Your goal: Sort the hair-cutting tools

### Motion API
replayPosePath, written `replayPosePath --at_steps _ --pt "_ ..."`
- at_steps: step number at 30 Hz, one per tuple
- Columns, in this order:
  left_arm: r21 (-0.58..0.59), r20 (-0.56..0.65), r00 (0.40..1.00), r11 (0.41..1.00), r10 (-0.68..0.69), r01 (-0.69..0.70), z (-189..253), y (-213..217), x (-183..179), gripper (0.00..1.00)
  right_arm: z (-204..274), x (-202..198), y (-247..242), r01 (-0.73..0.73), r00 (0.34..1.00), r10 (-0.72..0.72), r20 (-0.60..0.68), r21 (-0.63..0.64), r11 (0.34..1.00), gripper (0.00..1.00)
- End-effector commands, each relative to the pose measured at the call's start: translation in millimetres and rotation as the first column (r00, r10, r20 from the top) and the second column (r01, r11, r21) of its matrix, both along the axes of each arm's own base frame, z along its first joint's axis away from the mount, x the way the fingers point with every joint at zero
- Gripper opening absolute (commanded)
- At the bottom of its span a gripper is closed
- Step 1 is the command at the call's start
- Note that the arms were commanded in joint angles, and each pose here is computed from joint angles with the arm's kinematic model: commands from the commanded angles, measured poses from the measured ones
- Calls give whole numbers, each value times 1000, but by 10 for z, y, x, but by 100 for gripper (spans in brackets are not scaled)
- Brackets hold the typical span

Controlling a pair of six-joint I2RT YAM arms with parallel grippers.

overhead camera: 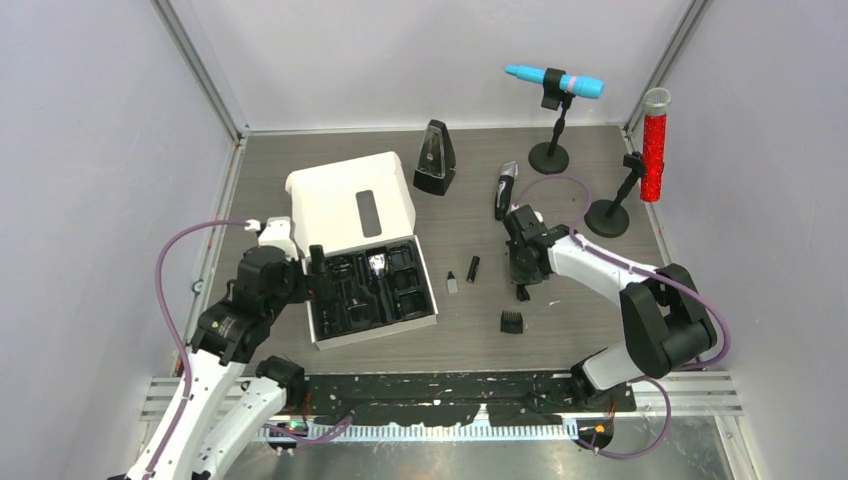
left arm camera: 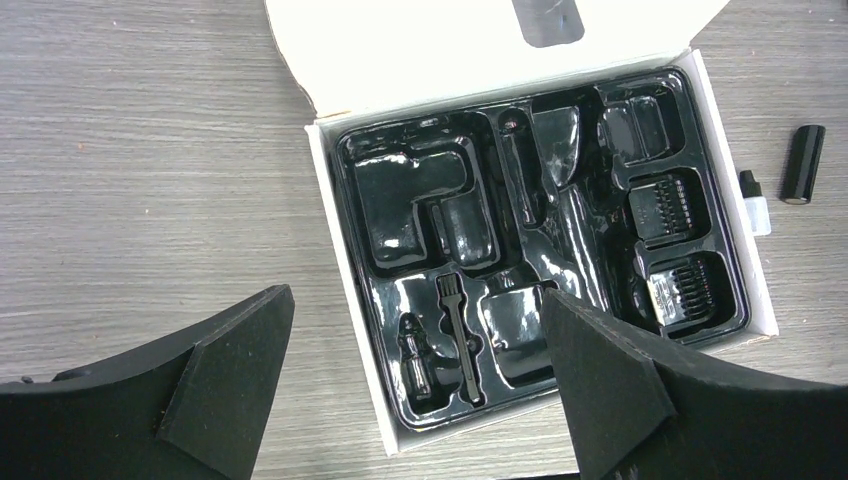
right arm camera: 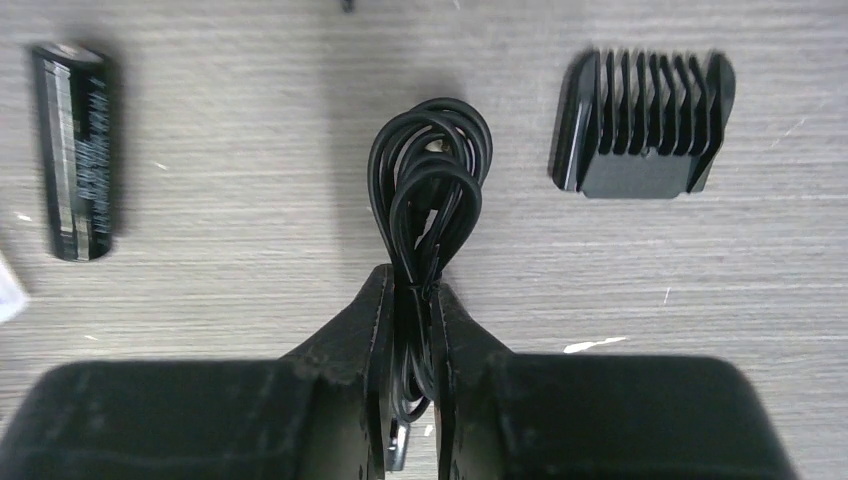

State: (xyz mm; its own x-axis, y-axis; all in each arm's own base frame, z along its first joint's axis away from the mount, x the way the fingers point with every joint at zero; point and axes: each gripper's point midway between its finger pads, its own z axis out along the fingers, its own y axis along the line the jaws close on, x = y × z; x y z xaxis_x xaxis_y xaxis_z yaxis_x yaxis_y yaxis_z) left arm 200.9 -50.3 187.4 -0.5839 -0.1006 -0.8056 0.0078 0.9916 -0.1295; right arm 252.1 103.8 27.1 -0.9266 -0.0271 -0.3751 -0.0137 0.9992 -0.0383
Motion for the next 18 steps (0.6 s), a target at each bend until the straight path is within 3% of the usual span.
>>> replayPosePath --at_steps 1,9,15,18 --pt "4 74 997 1000 0 0 145 15 82 99 353 257 133 -26 994 21 104 46 999 11" --pt "40 143 984 992 110 -117 190 266 42 99 1105 370 586 -218 934 175 313 109 970 7" --pt "69 160 963 971 215 -228 212 471 6 99 1645 406 1471 -493 791 370 487 149 857 7" --pt "71 179 950 960 255 -271 239 551 -15 99 1757 440 1855 -603 705 471 530 98 792 8"
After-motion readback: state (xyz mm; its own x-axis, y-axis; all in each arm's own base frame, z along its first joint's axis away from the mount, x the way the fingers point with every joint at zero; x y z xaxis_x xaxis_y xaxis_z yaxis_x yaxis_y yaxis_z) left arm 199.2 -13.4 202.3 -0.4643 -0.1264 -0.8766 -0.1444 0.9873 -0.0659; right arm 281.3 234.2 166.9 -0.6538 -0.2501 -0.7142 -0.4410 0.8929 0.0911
